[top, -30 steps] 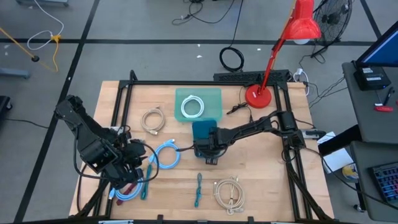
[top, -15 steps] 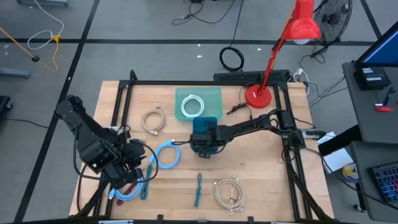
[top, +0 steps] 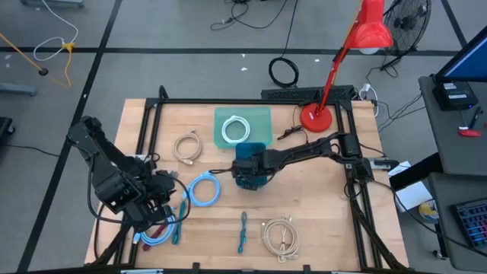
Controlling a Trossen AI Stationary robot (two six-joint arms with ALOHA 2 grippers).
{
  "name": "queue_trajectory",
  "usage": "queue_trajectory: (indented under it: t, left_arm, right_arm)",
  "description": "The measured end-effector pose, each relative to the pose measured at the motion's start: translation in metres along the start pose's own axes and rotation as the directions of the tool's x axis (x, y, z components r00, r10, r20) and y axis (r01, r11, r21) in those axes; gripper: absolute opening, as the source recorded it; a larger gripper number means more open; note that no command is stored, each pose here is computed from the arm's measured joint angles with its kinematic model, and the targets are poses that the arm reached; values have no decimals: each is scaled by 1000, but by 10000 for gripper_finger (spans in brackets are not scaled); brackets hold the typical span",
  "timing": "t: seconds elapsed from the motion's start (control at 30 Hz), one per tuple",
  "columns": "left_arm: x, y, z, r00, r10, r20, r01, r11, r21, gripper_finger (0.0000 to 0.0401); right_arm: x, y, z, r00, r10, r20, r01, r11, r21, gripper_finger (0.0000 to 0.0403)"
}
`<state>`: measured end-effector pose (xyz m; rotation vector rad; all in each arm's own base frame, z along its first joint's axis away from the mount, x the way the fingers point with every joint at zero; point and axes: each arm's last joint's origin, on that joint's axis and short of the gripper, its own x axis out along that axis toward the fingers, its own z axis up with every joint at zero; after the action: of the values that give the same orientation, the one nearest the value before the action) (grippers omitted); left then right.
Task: Pick & Place USB Port
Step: Put the white charger cable into the blue bin
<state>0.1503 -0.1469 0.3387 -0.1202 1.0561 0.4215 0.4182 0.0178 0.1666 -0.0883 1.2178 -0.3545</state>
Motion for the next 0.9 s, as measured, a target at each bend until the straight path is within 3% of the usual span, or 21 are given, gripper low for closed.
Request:
queue_trajectory:
  t: [0.33, 0.9]
  left_arm:
    - [0, 1, 0, 1000, 13, 5, -13, 1000, 4, 108]
    - [-1, 1, -1, 1000, 10, -1, -10, 1000, -24, 108]
  right_arm:
    - [-2, -1, 0, 991, 122, -50, -119, 990, 70, 0]
    - [33, -4, 4, 982, 181, -62, -175, 980, 91, 0]
